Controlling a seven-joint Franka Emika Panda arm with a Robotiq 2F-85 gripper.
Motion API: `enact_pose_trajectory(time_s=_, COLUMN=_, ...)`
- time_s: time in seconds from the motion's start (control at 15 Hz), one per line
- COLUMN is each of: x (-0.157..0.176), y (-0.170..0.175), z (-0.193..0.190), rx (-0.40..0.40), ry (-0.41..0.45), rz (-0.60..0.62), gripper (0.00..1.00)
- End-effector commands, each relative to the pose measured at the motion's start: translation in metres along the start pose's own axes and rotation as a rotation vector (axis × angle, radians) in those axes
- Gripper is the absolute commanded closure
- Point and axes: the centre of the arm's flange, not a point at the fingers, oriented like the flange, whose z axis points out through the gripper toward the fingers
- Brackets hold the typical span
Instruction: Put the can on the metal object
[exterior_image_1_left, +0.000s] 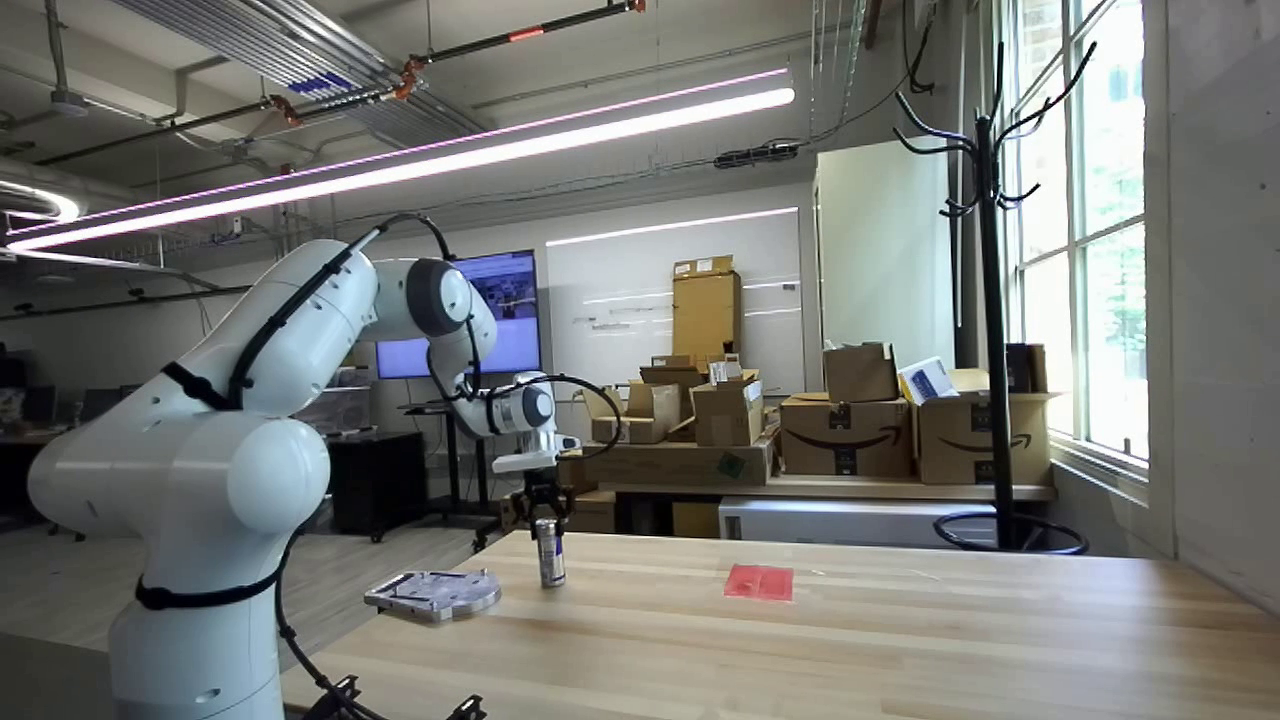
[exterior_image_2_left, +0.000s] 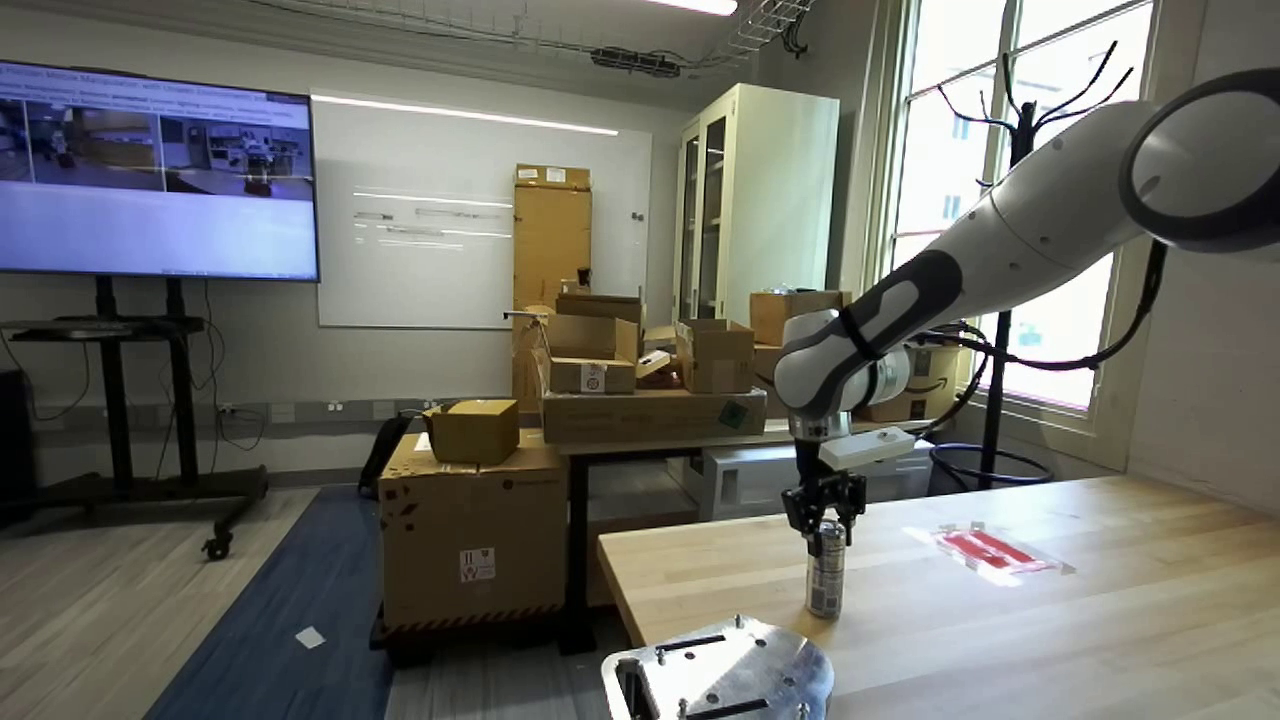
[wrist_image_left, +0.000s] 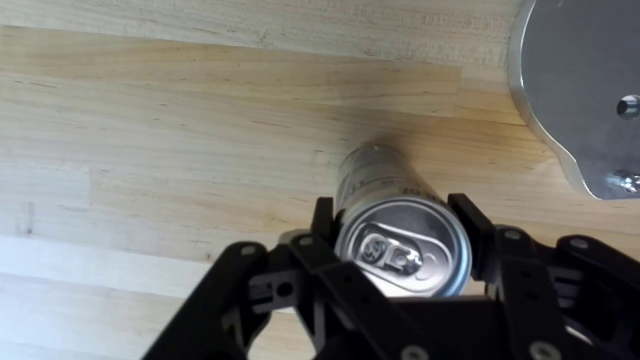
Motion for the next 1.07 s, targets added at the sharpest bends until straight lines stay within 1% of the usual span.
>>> enact_pose_trajectory(time_s=0.0, x=-0.003, y=0.004, z=-0.004, rx=0.012, ry=0.001, rz=-0.026, gripper=0.66)
enact_pose_trajectory(time_s=0.33, x=-0.022, y=0.003, z=-0.026, rx=0.013, ry=0.02, rz=-0.03, gripper=0.66)
enact_pose_trajectory(time_s=0.6, x=-0.047, y=-0.011, z=-0.063, rx=0.006, ry=0.059, rz=-0.046, gripper=0.66)
enact_pose_trajectory(time_s=0.87, x=-0.069, y=-0.049, z=-0.095, rx=0.013, ry=0.097, rz=-0.096, gripper=0.66)
enact_pose_trajectory(time_s=1.0, x=-0.078, y=-0.081, z=-0.098, rx=0.016, ry=0.094, rz=-0.138, gripper=0.66)
